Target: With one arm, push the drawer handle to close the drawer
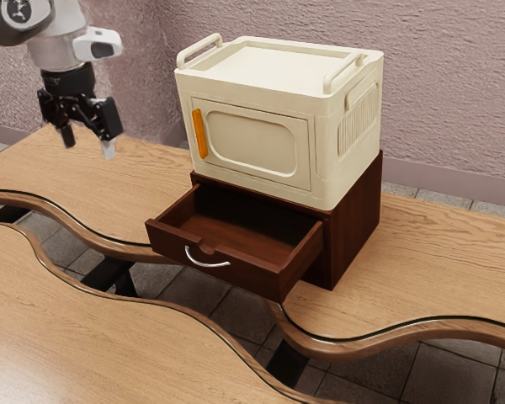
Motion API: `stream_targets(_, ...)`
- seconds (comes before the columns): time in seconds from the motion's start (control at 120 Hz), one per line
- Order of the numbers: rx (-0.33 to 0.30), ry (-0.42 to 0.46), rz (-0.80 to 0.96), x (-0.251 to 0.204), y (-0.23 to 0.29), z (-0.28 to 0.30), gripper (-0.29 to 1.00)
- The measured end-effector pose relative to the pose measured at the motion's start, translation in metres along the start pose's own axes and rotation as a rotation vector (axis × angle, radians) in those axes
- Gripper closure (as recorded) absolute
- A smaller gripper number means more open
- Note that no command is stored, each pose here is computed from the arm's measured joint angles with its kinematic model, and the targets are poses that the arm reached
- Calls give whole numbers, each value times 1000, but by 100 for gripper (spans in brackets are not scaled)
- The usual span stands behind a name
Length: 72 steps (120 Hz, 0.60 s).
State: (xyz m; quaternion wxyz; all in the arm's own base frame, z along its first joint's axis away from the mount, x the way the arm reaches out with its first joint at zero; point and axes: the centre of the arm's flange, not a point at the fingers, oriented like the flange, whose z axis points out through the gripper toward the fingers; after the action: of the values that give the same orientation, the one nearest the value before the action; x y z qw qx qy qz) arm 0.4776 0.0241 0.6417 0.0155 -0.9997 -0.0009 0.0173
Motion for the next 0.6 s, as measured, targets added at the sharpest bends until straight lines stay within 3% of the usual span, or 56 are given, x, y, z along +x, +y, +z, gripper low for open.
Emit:
stream_targets(0.217,-3,-38,40,-8,8,7,1)
stream_targets(0.283,19,-65,83,-10,33,14,18)
stream_targets(0.4,46,-187,147,-3,76,137,48)
stream_targets(0.492,32,-161,124,-5,89,196,61)
stream_targets(0.6,26,-77,79,8,95,225,69)
